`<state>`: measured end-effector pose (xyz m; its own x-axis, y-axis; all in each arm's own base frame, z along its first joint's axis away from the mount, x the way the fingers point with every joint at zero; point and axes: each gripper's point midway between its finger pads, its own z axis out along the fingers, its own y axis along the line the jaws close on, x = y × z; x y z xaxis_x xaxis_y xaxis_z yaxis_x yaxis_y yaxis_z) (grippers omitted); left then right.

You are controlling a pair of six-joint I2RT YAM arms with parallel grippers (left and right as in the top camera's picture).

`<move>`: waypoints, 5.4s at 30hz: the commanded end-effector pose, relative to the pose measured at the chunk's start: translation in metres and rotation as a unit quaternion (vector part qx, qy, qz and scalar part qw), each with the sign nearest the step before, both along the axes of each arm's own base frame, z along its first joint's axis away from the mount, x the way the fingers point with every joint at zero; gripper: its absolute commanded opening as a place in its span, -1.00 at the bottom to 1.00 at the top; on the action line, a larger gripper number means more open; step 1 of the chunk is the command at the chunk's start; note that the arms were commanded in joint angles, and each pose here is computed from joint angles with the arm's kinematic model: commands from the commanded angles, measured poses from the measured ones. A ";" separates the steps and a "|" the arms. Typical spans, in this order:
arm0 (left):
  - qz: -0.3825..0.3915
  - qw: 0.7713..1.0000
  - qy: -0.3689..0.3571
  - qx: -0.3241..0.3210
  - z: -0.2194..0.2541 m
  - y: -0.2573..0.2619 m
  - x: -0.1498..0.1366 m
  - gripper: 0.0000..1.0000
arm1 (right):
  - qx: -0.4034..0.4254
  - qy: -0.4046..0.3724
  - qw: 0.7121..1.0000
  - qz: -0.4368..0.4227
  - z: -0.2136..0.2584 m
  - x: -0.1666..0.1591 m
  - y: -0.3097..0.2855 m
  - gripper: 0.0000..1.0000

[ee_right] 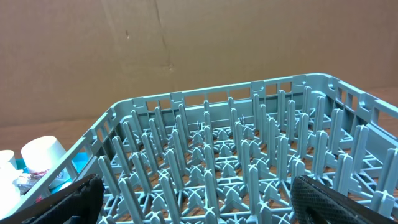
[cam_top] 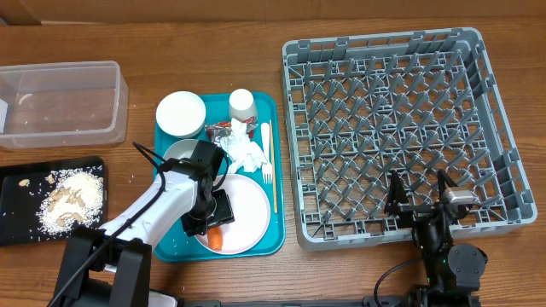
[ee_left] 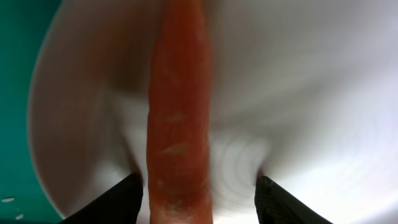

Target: Sort waste into correct bins and load items into the dishwasher rack

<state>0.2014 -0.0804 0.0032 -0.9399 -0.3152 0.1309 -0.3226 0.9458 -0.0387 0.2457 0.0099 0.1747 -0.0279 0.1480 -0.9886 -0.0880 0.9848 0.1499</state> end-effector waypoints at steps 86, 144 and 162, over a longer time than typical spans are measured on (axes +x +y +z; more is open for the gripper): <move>0.555 0.818 -0.108 0.109 0.081 0.351 0.028 -0.59 | -0.002 -0.003 1.000 -0.006 -0.002 0.000 -0.002 1.00; 0.160 0.952 -0.259 0.041 0.238 0.142 0.122 1.00 | -0.002 -0.003 1.000 -0.006 -0.002 0.000 -0.002 1.00; 0.120 0.980 -0.151 0.057 0.176 0.121 0.109 1.00 | -0.002 -0.003 1.000 -0.006 -0.002 0.000 -0.002 1.00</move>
<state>0.3076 0.0308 0.1699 -0.8275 -0.5442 -0.1380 -0.5345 0.8389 -0.1030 0.2457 0.0099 0.1746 -0.0286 0.1480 -0.9886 -0.0879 0.9848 0.1500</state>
